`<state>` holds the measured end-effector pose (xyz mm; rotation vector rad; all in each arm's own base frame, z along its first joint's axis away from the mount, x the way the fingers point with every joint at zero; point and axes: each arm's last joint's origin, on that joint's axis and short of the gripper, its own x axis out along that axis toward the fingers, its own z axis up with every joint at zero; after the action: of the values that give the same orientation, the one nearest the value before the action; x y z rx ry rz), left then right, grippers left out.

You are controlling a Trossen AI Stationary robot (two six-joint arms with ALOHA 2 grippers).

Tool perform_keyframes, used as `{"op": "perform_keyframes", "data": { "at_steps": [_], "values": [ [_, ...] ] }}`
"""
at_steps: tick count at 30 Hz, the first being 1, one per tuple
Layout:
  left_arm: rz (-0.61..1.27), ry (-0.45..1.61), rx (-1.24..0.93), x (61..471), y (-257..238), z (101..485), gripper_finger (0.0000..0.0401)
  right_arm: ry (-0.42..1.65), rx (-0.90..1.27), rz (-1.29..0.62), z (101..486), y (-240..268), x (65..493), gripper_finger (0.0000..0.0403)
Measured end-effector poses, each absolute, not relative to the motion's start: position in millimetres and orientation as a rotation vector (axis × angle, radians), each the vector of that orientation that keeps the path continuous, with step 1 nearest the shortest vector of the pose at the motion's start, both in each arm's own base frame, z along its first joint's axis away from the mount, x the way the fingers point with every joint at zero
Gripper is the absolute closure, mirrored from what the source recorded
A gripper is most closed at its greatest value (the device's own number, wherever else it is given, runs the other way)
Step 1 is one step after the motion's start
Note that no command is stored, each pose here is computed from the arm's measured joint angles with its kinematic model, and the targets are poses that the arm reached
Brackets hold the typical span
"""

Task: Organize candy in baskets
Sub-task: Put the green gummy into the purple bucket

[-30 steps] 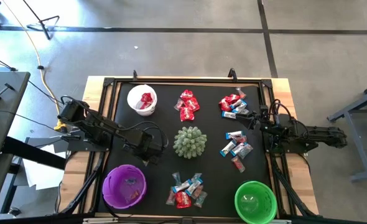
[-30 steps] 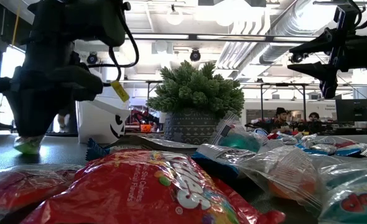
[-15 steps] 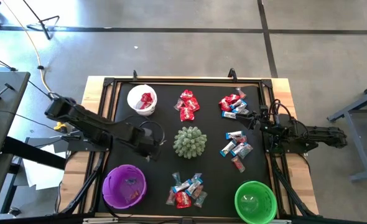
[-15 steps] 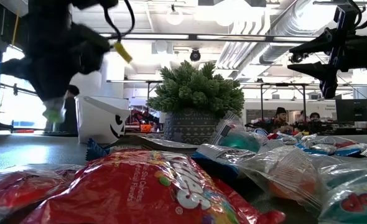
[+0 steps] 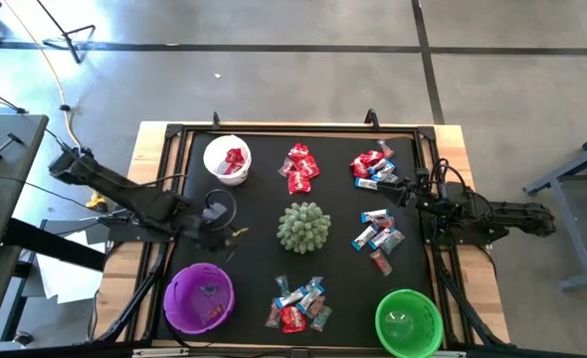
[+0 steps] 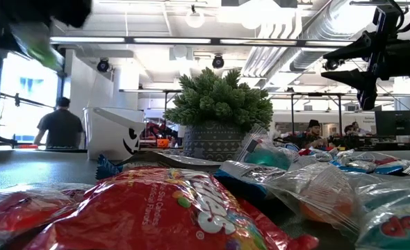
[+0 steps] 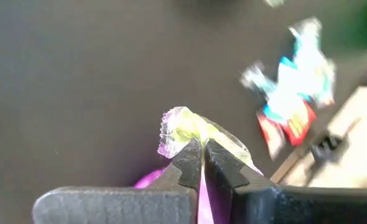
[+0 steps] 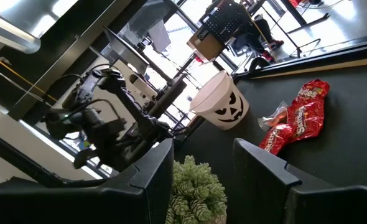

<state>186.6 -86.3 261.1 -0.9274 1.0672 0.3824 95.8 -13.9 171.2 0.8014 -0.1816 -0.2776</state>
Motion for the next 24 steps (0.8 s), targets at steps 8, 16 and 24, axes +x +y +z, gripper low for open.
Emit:
{"op": "perform_keyframes", "data": {
  "at_steps": [8,16,24],
  "values": [
    [0.218,1.141,-0.775,158.1,-122.7,294.7,0.0398,-0.182,0.801,-0.278,171.2,-14.0,95.8,0.024],
    [0.141,1.223,-0.581,141.1,-157.2,302.6,0.0398,-0.181,0.801,-0.278,171.2,-13.9,95.8,0.024],
    [0.048,1.249,-0.509,134.1,-187.0,292.1,0.0384,-0.182,0.801,-0.278,171.2,-13.9,95.8,0.024]
  ]
}}
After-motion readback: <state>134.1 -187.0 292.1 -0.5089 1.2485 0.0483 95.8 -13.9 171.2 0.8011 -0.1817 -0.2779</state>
